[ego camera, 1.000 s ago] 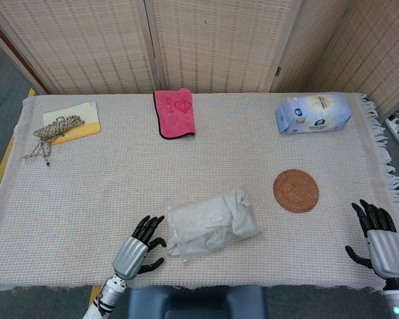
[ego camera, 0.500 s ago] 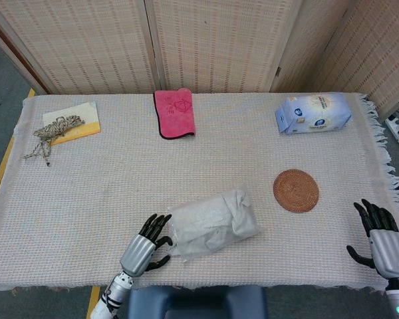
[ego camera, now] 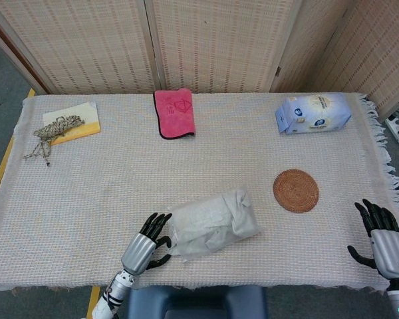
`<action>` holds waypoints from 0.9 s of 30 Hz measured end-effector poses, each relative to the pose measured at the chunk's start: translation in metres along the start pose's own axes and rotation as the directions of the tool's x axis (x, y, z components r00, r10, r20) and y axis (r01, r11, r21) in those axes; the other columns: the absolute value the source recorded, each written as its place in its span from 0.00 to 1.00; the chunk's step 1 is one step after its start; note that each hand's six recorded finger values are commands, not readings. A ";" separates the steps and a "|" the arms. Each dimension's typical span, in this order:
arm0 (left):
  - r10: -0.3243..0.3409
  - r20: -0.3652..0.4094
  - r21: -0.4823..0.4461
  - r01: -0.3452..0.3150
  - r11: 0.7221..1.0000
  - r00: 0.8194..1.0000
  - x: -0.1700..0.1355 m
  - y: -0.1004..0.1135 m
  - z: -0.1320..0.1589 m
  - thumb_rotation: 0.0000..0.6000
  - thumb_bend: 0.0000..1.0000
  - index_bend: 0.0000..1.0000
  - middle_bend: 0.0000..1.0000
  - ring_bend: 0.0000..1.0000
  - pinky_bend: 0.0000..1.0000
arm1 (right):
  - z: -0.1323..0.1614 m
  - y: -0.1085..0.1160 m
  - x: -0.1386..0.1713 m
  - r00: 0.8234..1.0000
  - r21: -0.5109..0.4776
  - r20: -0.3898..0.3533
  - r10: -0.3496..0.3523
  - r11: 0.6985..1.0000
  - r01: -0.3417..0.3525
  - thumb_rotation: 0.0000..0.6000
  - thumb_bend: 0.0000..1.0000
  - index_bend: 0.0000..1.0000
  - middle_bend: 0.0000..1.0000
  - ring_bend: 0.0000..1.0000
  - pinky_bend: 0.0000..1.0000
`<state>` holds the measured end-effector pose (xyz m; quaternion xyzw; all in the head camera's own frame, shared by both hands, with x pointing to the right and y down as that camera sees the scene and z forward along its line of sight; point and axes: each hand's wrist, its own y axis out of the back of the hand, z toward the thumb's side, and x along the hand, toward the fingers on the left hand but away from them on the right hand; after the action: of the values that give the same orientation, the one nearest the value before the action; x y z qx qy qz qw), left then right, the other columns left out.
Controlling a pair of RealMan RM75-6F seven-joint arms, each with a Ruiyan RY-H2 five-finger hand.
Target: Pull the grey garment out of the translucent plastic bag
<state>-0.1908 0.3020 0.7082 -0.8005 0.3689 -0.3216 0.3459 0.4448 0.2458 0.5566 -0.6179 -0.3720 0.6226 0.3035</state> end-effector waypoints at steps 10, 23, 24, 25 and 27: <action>0.009 0.024 -0.004 -0.009 1.000 1.000 0.012 -0.006 0.006 1.00 0.40 0.61 0.07 0.00 0.00 | -0.001 0.001 0.000 1.000 -0.003 -0.002 0.005 1.000 -0.005 1.00 0.19 0.00 0.00 0.00 0.00; 0.025 0.039 -0.002 -0.025 1.000 0.999 0.011 -0.003 0.007 1.00 0.45 0.70 0.10 0.00 0.00 | 0.002 0.000 0.001 1.000 0.003 -0.011 0.007 1.000 -0.007 1.00 0.19 0.00 0.00 0.00 0.00; 0.027 0.044 -0.002 -0.027 1.000 0.999 0.010 -0.002 0.008 1.00 0.45 0.71 0.10 0.00 0.00 | 0.002 0.000 0.002 1.000 0.003 -0.013 0.007 1.000 -0.007 1.00 0.19 0.00 0.00 0.00 0.00; 0.029 0.048 -0.002 -0.029 1.000 0.998 0.008 -0.001 0.008 1.00 0.45 0.71 0.10 0.00 0.00 | 0.003 -0.001 0.002 1.000 0.004 -0.016 0.007 1.000 -0.007 1.00 0.19 0.00 0.00 0.00 0.00; 0.034 0.059 -0.003 -0.034 0.999 0.998 0.005 0.001 0.010 1.00 0.45 0.72 0.10 0.00 0.00 | 0.005 -0.002 0.002 1.000 0.006 -0.025 0.008 1.000 -0.008 1.00 0.19 0.00 0.00 0.00 0.00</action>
<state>-0.1807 0.3011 0.7034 -0.8036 0.3723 -0.2917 0.3613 0.4396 0.2481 0.5568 -0.6260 -0.3639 0.6173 0.3076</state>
